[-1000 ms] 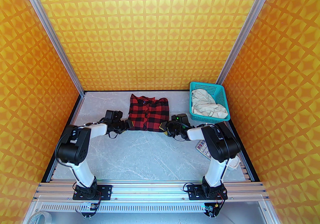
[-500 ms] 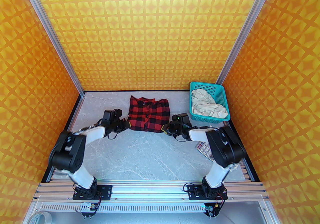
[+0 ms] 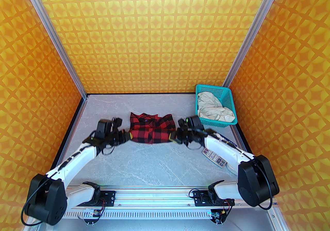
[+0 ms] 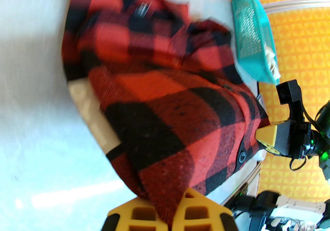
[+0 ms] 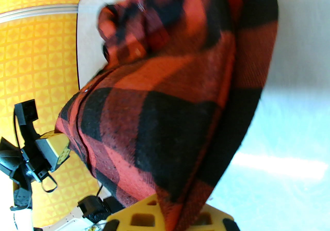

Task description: Fold and stack the mixed laundry pile

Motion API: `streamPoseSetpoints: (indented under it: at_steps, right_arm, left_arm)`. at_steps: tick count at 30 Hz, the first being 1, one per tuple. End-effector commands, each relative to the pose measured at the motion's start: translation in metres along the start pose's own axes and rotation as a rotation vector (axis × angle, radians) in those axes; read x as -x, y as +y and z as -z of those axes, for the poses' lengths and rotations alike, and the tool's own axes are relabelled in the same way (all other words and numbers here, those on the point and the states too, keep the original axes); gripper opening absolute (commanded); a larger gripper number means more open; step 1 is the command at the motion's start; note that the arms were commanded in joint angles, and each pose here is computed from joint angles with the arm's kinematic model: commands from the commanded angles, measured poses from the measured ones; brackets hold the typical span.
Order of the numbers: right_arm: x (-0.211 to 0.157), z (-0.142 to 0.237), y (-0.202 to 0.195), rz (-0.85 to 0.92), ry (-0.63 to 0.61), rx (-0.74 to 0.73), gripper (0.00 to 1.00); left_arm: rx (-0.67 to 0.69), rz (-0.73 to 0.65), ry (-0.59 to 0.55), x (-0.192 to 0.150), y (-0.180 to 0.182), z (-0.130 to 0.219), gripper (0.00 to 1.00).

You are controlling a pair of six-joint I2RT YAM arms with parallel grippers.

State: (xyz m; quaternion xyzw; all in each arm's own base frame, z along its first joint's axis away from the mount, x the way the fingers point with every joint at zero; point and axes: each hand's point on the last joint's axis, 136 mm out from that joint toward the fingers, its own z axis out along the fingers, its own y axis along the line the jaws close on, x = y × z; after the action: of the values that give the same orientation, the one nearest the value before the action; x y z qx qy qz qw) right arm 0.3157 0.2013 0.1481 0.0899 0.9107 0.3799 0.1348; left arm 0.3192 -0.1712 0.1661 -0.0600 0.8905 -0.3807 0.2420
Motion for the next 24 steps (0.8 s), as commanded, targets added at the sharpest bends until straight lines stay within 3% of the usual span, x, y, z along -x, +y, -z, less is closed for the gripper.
streamPoseSetpoints:
  at_steps: [1, 8, 14, 19, 24]
  right_arm:
    - [0.030, 0.006, -0.021, -0.007, -0.025, -0.144, 0.01]
    - [0.084, -0.010, -0.011, -0.009, -0.022, -0.103, 0.01]
    - [0.111, -0.017, -0.001, -0.005, -0.033, -0.069, 0.01]
    - [0.099, -0.016, -0.009, -0.008, -0.023, -0.072, 0.01]
    - [0.065, -0.017, -0.032, -0.046, -0.008, -0.078, 0.00]
  left_arm:
    - [0.119, -0.007, -0.083, 0.047, 0.012, -0.001, 0.00]
    - [0.123, -0.015, -0.128, 0.115, 0.005, -0.031, 0.00]
    - [0.108, -0.008, -0.151, 0.140, -0.001, -0.043, 0.00]
    - [0.116, -0.003, -0.136, 0.121, 0.005, -0.036, 0.00]
    - [0.137, 0.027, -0.100, 0.073, 0.024, -0.023, 0.00]
